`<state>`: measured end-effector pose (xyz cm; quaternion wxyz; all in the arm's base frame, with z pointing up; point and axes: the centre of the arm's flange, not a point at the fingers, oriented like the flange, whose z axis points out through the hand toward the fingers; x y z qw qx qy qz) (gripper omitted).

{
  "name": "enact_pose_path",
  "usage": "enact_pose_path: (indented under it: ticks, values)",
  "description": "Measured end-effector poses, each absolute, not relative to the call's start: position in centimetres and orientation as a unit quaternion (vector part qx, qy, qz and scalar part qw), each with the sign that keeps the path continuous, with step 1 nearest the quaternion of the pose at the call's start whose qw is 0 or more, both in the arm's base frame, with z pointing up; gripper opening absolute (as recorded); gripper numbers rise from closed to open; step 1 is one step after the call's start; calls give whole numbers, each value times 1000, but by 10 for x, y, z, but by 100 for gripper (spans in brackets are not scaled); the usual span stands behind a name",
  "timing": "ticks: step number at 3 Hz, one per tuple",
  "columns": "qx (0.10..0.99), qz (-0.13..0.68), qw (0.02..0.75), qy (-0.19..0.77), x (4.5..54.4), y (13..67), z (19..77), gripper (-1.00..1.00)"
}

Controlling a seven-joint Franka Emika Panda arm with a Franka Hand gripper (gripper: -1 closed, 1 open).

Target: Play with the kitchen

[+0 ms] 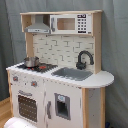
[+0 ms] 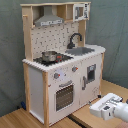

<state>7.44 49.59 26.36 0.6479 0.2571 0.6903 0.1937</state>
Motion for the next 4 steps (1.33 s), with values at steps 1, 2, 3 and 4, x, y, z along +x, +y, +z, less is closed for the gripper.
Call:
enact_pose_path:
  ticks: [1, 2, 3, 4]
  values:
    - [298, 227, 640, 671, 91, 504, 309, 100]
    - [317, 246, 634, 661, 111, 508, 301, 100]
    - [329, 263, 637, 646, 121, 504, 295, 100]
    - [352, 276, 638, 627, 137, 500, 291, 100]
